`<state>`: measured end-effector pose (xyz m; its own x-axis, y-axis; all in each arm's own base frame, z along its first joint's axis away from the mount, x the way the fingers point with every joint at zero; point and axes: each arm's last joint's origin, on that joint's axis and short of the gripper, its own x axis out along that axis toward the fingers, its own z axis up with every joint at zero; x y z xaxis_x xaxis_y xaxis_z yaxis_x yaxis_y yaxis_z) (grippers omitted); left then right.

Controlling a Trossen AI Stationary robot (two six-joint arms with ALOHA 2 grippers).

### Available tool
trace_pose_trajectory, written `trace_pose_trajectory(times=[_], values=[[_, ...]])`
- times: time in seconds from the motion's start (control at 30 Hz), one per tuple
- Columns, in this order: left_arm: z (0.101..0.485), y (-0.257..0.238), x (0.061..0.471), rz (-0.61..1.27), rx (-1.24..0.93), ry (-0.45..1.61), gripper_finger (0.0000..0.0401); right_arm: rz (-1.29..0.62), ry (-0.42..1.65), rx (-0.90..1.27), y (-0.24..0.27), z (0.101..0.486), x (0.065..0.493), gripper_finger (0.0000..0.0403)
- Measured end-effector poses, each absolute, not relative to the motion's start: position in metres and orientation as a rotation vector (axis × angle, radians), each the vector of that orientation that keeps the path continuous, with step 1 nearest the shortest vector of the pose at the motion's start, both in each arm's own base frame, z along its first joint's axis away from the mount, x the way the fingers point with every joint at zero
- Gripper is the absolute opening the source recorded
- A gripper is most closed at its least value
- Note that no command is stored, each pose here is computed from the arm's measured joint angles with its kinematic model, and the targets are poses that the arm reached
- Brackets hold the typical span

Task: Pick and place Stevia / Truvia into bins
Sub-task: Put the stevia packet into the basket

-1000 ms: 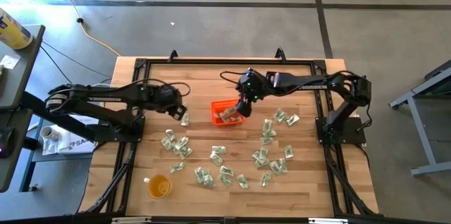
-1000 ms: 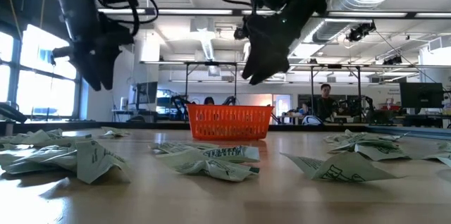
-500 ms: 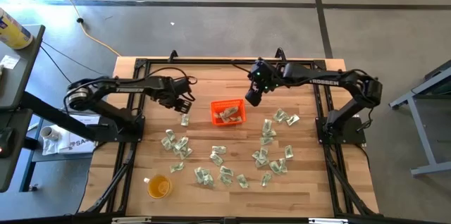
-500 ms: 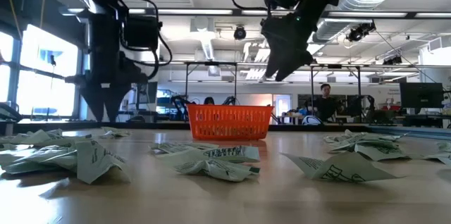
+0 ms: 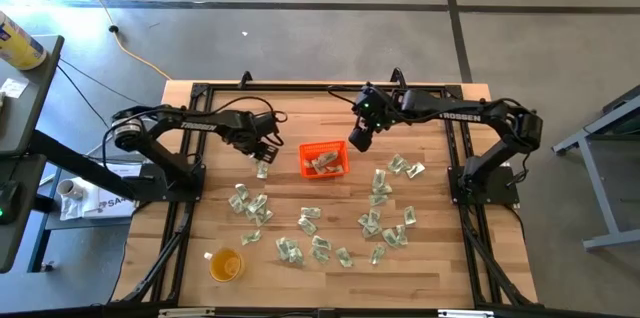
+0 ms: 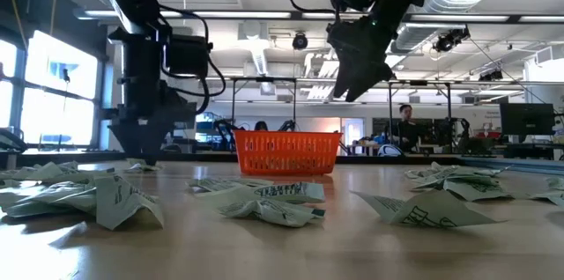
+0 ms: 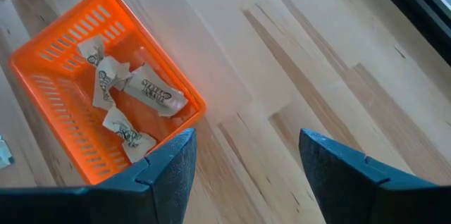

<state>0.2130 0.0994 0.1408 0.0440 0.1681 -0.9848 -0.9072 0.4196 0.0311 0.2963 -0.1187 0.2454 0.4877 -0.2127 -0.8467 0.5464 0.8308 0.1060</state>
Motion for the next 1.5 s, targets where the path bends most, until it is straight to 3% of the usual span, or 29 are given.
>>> trace_pose_trajectory(times=[0.17,0.43,0.5,0.7,0.93,1.07,1.23,1.37,1.5], values=[[0.137,0.101,0.216,0.933,-0.759,1.252,0.0173,-0.48,0.96,0.386,-0.119,0.245,0.296,0.024],[0.142,0.104,0.224,0.916,-0.755,1.197,0.0037,-0.516,0.983,0.359,-0.119,0.244,0.294,0.0241],[0.149,0.107,0.231,0.898,-0.76,1.151,0.0022,-0.533,0.998,0.339,-0.117,0.244,0.293,0.024],[0.202,0.107,0.254,0.845,-0.761,0.928,0.0047,-0.549,1.071,0.269,-0.112,0.241,0.289,0.0237],[0.253,0.094,0.298,0.466,-0.634,0.67,0.0022,-0.555,1.157,0.267,-0.109,0.221,0.278,0.0236],[0.235,0.094,0.317,0.334,-0.67,0.683,0.0034,-0.511,1.293,0.251,-0.102,0.195,0.262,0.0236],[0.205,0.091,0.337,0.2,-0.794,0.747,0.011,-0.505,1.423,0.271,-0.091,0.162,0.24,0.0236],[0.187,0.088,0.341,0.229,-0.867,0.818,0.0155,-0.495,1.439,0.327,-0.08,0.147,0.23,0.0236],[0.194,0.085,0.339,0.214,-0.873,0.799,0.0184,-0.479,1.355,0.317,-0.07,0.151,0.228,0.0236]])
